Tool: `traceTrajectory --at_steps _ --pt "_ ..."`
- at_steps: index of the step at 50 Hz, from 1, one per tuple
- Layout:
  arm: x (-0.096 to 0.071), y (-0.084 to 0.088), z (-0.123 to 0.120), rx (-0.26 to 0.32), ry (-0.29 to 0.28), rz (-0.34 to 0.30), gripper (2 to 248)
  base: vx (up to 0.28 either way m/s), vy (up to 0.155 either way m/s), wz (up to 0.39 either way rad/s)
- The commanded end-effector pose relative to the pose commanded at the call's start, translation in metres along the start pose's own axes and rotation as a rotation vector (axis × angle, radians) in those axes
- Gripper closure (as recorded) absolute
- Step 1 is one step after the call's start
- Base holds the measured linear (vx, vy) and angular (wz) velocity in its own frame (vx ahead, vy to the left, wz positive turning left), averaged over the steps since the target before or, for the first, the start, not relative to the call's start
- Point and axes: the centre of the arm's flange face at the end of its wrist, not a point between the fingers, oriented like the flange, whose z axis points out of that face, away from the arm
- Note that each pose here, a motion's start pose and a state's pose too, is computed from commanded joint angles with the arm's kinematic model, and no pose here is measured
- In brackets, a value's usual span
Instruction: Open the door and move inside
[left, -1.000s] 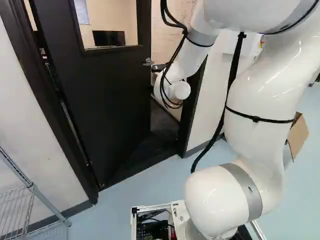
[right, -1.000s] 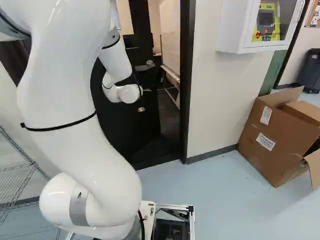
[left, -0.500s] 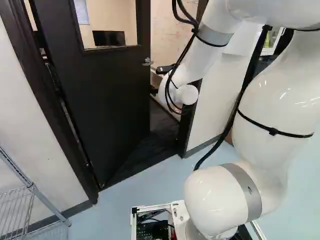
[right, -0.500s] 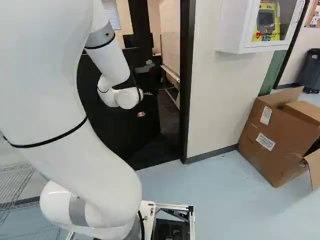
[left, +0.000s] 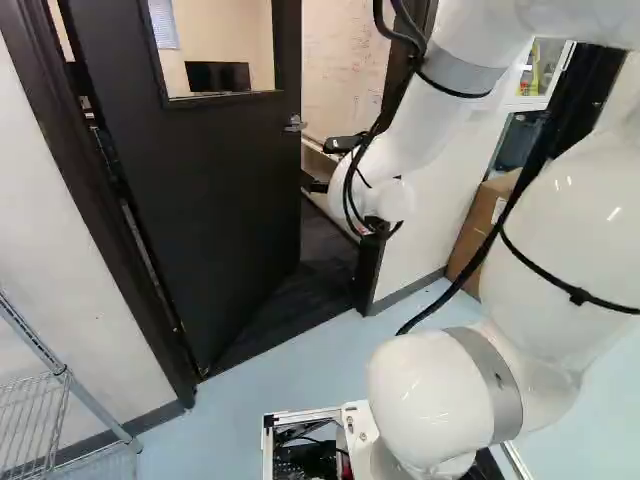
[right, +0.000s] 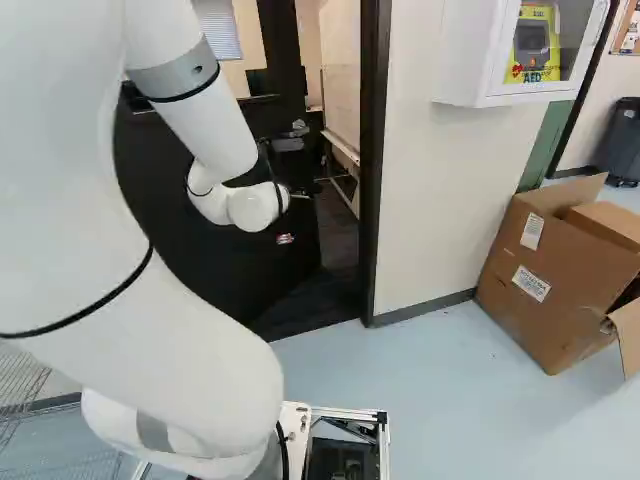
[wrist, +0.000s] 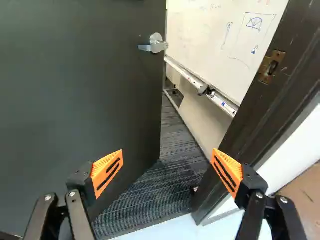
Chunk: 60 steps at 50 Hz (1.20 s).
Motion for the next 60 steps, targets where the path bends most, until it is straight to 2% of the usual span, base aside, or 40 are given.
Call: traceTrajectory --at_steps 13,60 --pt "-0.005 0.007 -0.013 -0.019 0.001 0.006 3 0.000 0.000 0.000" --pt "-0.006 0.007 -0.014 -0.021 0.001 0.006 3 0.000 0.000 0.000"
